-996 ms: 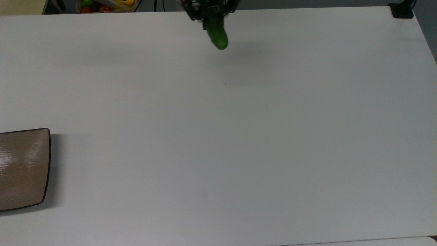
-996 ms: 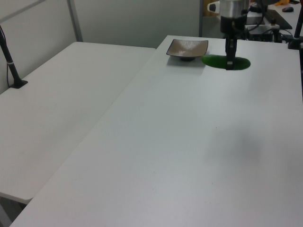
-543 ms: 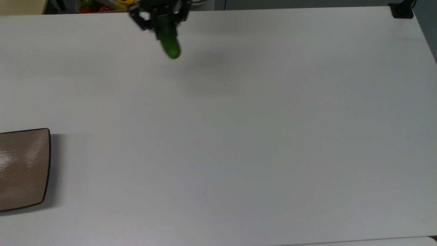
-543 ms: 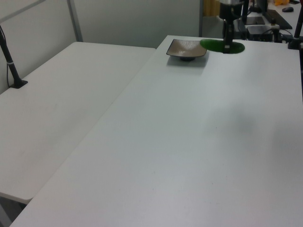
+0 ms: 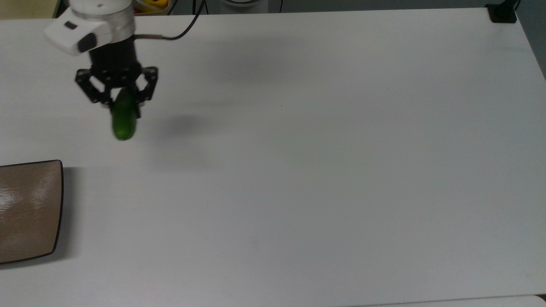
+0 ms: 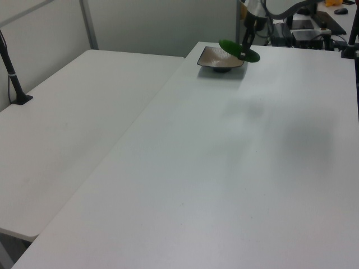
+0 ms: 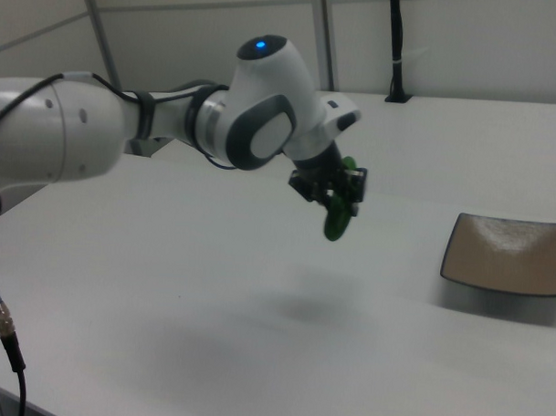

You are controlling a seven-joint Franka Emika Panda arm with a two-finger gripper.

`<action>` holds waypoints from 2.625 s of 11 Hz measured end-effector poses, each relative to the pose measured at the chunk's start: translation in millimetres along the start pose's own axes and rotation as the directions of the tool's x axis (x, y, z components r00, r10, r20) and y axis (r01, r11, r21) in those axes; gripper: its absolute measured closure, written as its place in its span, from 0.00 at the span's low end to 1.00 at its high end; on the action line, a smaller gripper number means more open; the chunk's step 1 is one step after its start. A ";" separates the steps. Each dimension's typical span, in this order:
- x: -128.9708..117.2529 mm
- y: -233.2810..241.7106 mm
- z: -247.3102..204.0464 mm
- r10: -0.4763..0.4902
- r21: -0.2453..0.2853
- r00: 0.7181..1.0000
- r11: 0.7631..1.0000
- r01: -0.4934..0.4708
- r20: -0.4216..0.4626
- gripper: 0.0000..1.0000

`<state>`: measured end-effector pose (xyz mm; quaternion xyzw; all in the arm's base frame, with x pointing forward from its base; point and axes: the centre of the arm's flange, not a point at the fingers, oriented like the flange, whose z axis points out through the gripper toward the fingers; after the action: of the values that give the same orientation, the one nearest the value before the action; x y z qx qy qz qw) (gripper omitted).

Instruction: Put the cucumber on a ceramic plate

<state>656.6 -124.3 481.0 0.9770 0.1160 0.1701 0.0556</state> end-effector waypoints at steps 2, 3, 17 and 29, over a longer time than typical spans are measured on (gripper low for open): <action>5.3 44.5 11.6 0.076 -0.024 0.996 0.997 -0.077 -0.056 0.57; 11.1 65.1 19.4 0.104 -0.030 0.992 0.994 -0.106 -0.072 0.57; 3.9 158.3 152.4 0.122 -0.245 0.922 0.944 -0.222 -0.367 0.57; 14.8 164.4 113.5 0.107 -0.265 0.899 0.935 -0.236 -0.424 0.00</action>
<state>743.5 -287.5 403.8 0.9063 0.0091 0.3877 0.1678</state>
